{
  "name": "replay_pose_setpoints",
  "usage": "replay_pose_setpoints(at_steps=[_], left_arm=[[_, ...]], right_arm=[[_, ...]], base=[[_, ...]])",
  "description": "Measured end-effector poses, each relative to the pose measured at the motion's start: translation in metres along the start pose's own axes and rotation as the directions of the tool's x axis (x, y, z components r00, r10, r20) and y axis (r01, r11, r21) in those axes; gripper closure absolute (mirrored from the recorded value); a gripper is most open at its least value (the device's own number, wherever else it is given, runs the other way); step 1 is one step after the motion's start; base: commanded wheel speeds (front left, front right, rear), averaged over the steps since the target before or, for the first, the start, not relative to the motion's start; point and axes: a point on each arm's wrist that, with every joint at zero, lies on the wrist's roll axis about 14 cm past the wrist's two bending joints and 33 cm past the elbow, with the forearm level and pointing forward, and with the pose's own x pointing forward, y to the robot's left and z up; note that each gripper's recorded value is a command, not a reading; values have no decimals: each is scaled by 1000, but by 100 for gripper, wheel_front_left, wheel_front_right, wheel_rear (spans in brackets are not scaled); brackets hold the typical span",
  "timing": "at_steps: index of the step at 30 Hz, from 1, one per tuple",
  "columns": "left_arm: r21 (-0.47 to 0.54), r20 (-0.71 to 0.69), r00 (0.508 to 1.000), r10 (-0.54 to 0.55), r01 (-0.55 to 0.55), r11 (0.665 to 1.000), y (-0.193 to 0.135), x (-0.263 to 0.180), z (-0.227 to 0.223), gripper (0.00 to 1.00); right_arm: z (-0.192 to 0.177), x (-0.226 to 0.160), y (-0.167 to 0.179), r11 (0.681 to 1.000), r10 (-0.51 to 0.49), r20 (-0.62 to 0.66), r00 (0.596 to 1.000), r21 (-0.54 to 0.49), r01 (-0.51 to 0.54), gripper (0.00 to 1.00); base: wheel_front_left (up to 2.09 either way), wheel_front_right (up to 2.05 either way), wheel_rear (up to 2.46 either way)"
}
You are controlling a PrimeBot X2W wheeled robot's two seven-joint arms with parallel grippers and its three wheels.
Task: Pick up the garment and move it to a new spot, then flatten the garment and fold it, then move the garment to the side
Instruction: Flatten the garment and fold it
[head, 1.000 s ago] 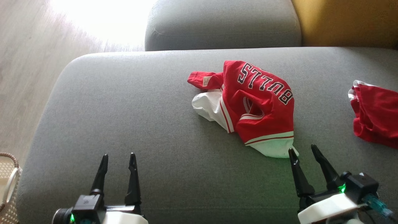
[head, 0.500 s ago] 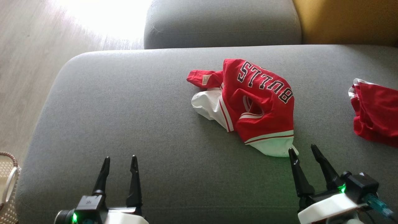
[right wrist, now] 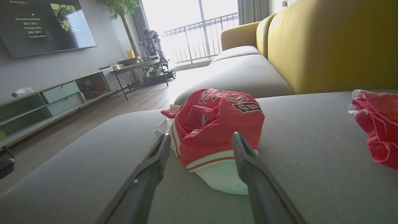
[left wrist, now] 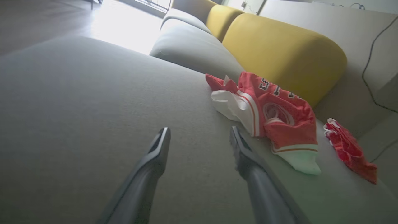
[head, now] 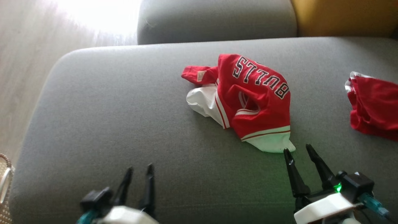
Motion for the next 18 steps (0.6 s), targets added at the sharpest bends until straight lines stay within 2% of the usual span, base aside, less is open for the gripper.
replay_pose_setpoints(at_steps=[4,9,13,18], left_arm=[[-46,-42,988,-147,145,988,-35,36,-9,0],[-55,-98,949,-298,294,954,-78,84,-19,0],[-84,-191,918,-348,338,937,-93,109,-46,0],[-158,-333,868,-368,333,929,-101,131,-88,0]], right_arm=[[-5,0,-7,1000,-20,-16,1000,-13,20,0],[-5,11,-21,998,-56,-16,998,-34,55,0],[0,24,-34,995,-88,2,996,-47,88,0],[-8,27,-52,989,-137,-23,990,-58,136,0]], base=[[0,0,0],[0,0,0],[0,0,0],[0,0,0]])
